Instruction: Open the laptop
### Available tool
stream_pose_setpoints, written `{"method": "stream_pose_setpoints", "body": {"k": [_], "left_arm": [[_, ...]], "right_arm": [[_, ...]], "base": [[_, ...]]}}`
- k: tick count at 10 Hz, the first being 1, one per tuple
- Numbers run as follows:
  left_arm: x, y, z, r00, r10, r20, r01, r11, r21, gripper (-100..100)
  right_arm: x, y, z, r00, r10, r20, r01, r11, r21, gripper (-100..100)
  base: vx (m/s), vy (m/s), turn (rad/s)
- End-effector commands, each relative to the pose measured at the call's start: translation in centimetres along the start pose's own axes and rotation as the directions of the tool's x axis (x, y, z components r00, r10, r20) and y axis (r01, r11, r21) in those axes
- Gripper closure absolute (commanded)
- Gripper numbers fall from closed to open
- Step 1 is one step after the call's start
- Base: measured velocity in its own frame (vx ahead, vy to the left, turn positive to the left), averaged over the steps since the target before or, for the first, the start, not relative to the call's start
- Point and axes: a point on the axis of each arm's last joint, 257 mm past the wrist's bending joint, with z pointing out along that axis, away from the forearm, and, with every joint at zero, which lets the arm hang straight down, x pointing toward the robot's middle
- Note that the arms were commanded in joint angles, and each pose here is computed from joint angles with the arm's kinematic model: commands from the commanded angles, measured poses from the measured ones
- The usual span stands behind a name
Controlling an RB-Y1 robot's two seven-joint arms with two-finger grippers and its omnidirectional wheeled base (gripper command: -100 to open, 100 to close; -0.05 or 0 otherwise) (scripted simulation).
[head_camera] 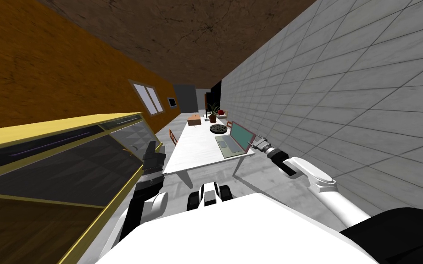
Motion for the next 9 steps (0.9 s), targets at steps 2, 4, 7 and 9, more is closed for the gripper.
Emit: {"method": "stream_pose_setpoints", "body": {"k": [2,4,7,9], "left_arm": [[0.0,0.0,0.0,1.0000,0.000,0.000,0.000,1.0000,0.000,0],[0.0,0.0,0.0,1.0000,0.000,0.000,0.000,1.0000,0.000,0],[0.0,0.0,0.0,1.0000,0.000,0.000,0.000,1.0000,0.000,0],[0.0,0.0,0.0,1.0000,0.000,0.000,0.000,1.0000,0.000,0]], "right_arm": [[-0.3,0.6,-0.1,0.997,-0.077,-0.003,0.077,0.997,0.000,100],[-0.4,0.9,-0.2,0.993,-0.118,-0.004,0.118,0.993,-0.001,100],[-0.8,1.8,-0.4,0.972,-0.234,-0.007,0.234,0.972,-0.001,100],[-1.1,2.3,-0.5,0.951,-0.310,-0.009,0.310,0.951,-0.001,100]], "base": [[0.007,0.009,-0.001],[-0.005,0.051,0.015],[-0.002,0.057,0.004],[0.000,0.055,0.012]]}}
